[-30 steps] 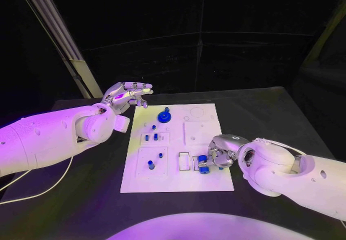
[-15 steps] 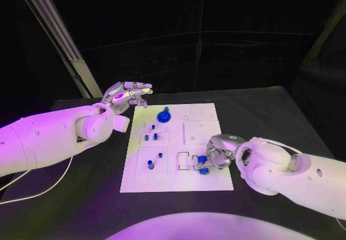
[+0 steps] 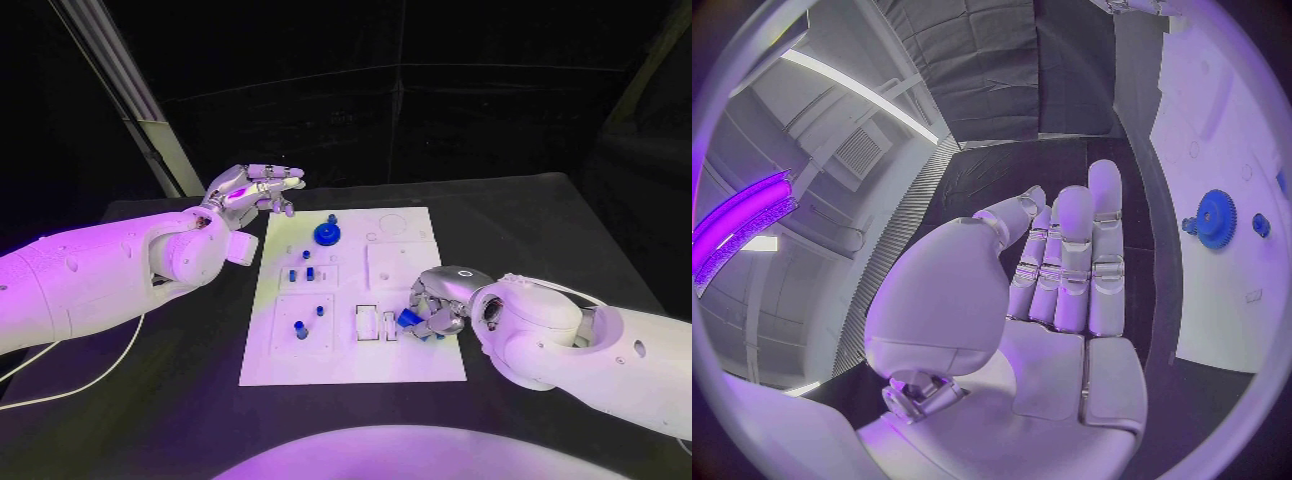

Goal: Assemble the parts on the task board

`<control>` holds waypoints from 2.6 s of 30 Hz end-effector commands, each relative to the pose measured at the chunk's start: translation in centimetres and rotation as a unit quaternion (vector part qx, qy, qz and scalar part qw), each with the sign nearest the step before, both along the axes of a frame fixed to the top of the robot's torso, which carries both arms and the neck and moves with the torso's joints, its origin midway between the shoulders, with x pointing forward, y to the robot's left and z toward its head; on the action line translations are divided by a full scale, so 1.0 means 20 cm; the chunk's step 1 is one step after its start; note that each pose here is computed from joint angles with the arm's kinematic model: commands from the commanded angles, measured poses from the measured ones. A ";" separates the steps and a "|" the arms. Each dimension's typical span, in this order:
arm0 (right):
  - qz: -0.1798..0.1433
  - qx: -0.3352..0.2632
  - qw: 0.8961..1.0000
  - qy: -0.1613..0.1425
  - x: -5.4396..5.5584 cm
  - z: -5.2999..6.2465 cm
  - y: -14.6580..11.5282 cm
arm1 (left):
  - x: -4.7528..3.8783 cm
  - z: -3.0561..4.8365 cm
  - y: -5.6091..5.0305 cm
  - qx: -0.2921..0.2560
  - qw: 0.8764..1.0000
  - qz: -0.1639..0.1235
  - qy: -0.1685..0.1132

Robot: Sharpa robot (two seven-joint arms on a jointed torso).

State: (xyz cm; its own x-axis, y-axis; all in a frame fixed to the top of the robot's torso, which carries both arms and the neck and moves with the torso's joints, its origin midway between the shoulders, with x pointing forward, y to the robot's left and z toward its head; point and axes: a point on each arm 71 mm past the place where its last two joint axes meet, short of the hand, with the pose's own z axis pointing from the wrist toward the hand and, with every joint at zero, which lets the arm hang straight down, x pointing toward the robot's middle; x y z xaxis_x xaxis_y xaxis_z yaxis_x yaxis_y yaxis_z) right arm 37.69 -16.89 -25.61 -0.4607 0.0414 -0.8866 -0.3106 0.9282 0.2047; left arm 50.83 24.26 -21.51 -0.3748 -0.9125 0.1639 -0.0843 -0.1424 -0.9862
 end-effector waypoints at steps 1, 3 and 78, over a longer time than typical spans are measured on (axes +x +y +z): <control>-0.013 -0.001 1.000 0.003 0.00 -0.02 -0.03 | -0.001 0.006 0.00 -0.005 1.000 -0.006 0.000; -0.020 0.008 1.000 0.012 -0.01 -0.02 -0.03 | 0.000 0.006 0.00 -0.005 1.000 -0.006 0.000; -0.070 0.126 0.988 0.049 0.01 -0.02 0.20 | 0.000 0.005 -0.03 -0.007 1.000 -0.013 0.003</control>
State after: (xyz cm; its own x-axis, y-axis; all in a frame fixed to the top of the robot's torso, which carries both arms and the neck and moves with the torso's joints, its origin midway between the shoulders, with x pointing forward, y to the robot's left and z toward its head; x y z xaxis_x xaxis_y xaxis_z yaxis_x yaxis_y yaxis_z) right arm 38.00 -13.00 -26.12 -0.5242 0.3405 -0.7806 -0.1308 0.8735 0.4689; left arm 50.83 23.75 -21.56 -0.3898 -0.9049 0.1707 -0.0949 -0.1449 -0.9849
